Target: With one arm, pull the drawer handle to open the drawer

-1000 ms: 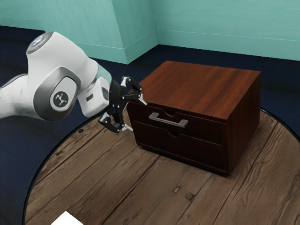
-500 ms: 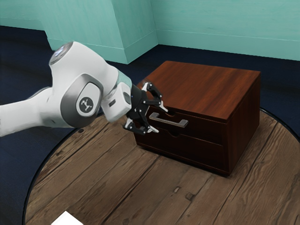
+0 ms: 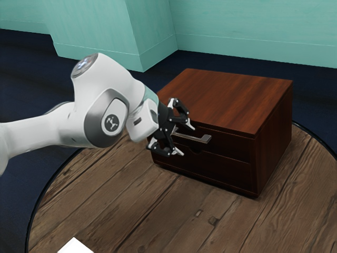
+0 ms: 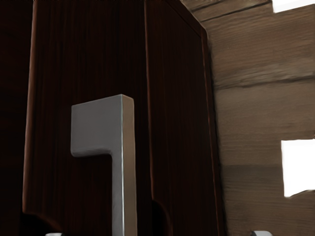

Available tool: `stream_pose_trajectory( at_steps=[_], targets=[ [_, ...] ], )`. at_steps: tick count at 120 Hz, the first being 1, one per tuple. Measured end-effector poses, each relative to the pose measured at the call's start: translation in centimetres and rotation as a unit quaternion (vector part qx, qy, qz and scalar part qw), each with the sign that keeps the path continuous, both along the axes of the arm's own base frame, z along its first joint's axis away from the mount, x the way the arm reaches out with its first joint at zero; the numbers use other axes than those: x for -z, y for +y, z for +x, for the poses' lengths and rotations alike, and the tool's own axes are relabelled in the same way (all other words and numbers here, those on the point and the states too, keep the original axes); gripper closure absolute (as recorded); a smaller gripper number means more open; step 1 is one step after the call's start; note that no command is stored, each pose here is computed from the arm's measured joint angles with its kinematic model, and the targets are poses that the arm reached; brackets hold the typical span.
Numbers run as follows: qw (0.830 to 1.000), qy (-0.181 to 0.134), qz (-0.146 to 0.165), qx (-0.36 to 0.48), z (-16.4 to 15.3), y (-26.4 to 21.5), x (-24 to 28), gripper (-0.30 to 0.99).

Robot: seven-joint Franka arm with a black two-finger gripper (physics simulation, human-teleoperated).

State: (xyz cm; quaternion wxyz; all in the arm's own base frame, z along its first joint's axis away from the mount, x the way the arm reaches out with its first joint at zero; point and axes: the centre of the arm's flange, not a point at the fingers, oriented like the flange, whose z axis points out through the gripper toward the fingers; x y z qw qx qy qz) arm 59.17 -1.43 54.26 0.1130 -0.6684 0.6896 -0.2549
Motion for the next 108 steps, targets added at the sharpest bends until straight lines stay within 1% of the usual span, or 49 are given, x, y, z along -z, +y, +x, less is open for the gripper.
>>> stream_pose_trajectory(
  at_steps=[5,9,15,20,26,38,48,63,74,84,96,108],
  targets=[
    [1.0,-0.001,-0.003,-0.001,0.0,0.0,-0.1,0.14],
    [1.0,-0.001,-0.006,-0.001,-0.1,0.1,-0.3,0.16],
    [1.0,-0.006,-0.01,0.0,-0.4,0.0,-0.8,0.15],
    [1.0,-0.009,-0.013,0.0,-0.5,0.2,-1.2,0.21],
    [1.0,-0.011,-0.017,0.003,-0.7,0.0,-1.5,0.24],
    [0.999,-0.013,-0.024,0.029,-1.3,-2.6,-2.3,0.28],
    [0.998,-0.005,-0.039,0.042,-1.6,-4.3,-2.5,0.29],
    [0.997,0.0,-0.075,0.019,-2.3,-1.5,-3.3,0.29],
    [0.996,0.008,-0.089,0.016,-2.5,-1.0,-3.4,0.29],
    [0.995,0.02,-0.097,0.011,-2.5,-0.8,-2.6,0.3],
    [0.994,0.026,-0.104,-0.008,-2.4,1.4,-2.1,0.3],
    [0.995,0.041,-0.094,-0.013,-1.6,1.2,-0.4,0.29]
  ],
)
